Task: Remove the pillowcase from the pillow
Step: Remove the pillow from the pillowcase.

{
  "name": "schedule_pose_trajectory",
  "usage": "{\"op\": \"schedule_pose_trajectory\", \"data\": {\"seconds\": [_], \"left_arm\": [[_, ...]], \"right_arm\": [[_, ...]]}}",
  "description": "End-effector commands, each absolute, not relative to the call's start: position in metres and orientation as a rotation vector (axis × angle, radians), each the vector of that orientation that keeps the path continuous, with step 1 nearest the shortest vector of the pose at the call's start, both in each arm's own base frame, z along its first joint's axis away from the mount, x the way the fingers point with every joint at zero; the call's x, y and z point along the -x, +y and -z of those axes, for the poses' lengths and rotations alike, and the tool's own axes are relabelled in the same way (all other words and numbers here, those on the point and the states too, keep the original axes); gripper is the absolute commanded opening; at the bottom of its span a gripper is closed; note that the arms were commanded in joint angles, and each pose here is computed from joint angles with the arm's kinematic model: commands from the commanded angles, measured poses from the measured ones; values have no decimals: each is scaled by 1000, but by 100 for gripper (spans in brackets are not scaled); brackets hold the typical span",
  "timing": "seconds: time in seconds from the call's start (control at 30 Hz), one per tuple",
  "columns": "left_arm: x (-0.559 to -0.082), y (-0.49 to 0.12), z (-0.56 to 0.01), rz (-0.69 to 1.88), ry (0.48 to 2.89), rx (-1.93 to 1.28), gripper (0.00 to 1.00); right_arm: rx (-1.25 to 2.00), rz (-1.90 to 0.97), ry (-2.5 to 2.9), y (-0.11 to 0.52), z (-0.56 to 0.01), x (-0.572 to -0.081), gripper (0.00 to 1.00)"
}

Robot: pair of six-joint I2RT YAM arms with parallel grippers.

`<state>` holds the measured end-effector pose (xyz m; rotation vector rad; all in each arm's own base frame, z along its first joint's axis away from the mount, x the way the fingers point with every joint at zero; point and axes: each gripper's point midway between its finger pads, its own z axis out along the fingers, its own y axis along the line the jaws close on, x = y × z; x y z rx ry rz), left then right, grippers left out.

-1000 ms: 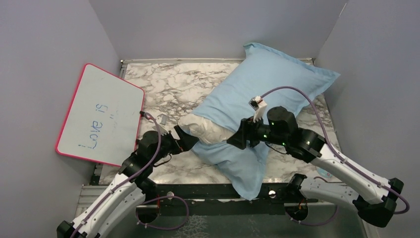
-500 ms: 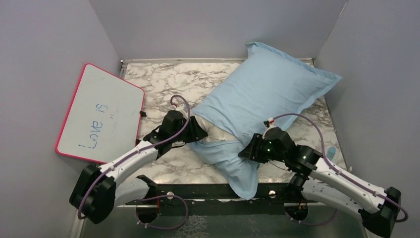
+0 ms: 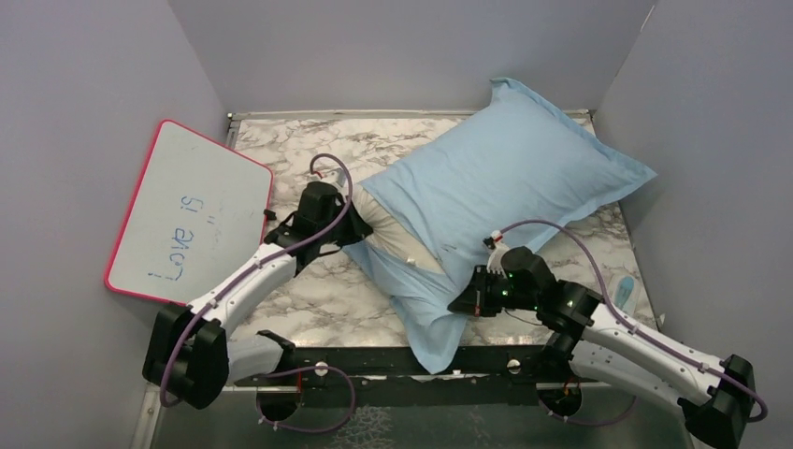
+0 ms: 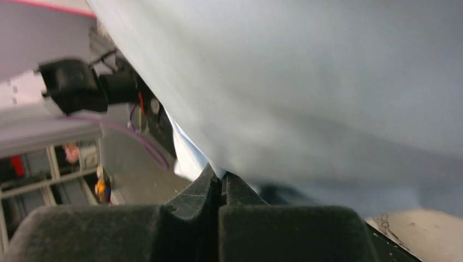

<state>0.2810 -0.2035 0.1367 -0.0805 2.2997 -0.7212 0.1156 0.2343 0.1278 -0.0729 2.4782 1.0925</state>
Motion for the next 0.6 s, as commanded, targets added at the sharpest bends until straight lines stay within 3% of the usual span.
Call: {"op": "schedule_pose_trajectory", "data": {"seconds": [0.0,0.3,0.37,0.5,0.57], "left_arm": [[-345,-164,-174,764,2118,237,0],[-374,-174,-188,811,2132,198,0],[-367,-179,-182,848,2141,175,0],[-341,-178,-155,880,2199,162,37],[-323,-172,-140,865,2226,171,45]], "right_arm": [[296,-1199,2757,210,-74,-39,1],[209,-1169,2845,195,-38,-24,1],[233,-1144,2828,200,-43,-33,7],[312,-1101,2721,213,-72,-59,20],[431,-1142,2610,224,-102,-67,26]]}}
